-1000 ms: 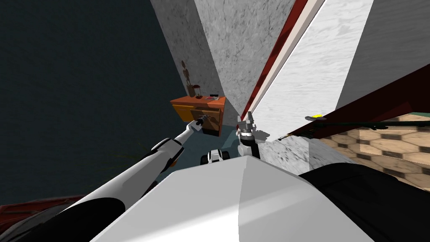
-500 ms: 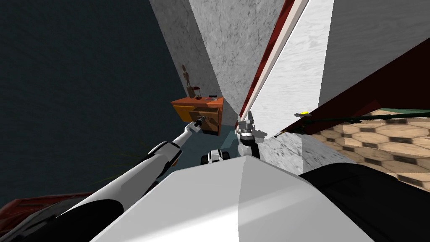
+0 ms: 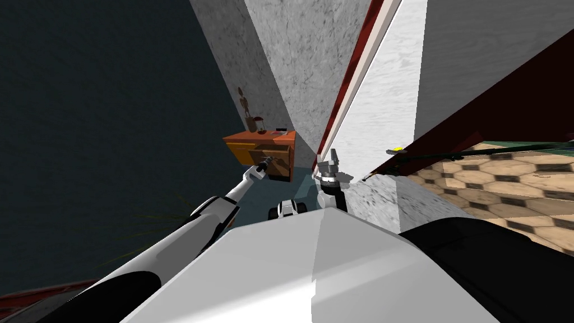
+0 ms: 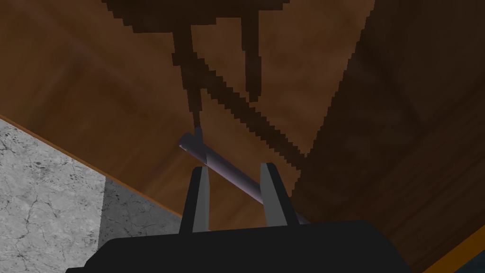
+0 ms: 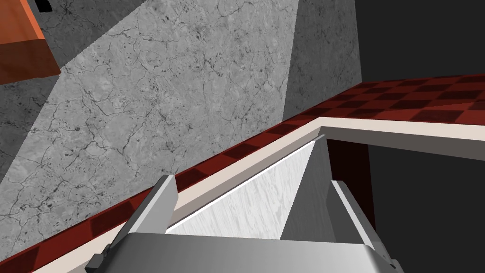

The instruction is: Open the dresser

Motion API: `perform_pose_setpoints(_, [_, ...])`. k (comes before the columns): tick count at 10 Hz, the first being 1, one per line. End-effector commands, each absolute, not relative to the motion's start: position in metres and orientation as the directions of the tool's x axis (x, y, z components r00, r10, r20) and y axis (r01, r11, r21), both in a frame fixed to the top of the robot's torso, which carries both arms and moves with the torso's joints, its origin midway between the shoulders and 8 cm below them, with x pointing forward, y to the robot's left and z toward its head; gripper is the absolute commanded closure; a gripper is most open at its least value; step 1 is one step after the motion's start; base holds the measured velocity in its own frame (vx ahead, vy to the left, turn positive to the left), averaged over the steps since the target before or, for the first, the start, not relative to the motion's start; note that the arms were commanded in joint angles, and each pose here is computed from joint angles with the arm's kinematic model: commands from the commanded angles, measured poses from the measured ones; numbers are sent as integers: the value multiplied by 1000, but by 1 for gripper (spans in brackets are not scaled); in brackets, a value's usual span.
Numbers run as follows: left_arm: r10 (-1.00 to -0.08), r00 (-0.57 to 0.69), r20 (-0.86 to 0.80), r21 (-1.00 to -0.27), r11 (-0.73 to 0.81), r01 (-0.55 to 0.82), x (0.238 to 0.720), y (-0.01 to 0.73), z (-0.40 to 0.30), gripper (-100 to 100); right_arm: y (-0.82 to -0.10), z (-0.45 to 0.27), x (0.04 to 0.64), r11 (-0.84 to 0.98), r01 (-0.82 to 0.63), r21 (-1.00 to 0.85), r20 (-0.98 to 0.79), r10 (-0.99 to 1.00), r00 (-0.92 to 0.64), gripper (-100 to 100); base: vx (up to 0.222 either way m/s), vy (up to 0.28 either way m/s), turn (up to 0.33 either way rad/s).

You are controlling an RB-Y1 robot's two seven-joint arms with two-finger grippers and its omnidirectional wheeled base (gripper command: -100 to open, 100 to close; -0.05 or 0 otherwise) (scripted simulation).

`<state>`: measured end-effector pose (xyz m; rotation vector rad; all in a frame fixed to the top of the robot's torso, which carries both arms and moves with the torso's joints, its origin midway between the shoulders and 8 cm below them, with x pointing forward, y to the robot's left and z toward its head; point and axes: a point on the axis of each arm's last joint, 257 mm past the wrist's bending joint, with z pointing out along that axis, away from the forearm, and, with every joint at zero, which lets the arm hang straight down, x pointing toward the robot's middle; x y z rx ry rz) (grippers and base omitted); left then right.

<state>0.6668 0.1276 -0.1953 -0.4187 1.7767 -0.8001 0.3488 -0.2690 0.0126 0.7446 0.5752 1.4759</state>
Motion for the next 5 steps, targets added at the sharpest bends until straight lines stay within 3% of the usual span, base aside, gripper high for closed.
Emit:
perform_pose_setpoints(1, [-638,-378,-671,-715,691,104,644,114,-215,100,-269,13,349,-51,-665,745,99,994,35,0,0,7,23])
perform_pose_setpoints(2, [-643,-348,-682,-710,696,106,660,121,-191,-100,-269,13,349,-51,-665,745,99,994,35,0,-24,28,12])
perform_pose_setpoints(5, [-647,-345,-680,-713,694,103,666,117,-169,-100,-269,13,349,-51,-665,745,99,994,35,0,-17,32,-5])
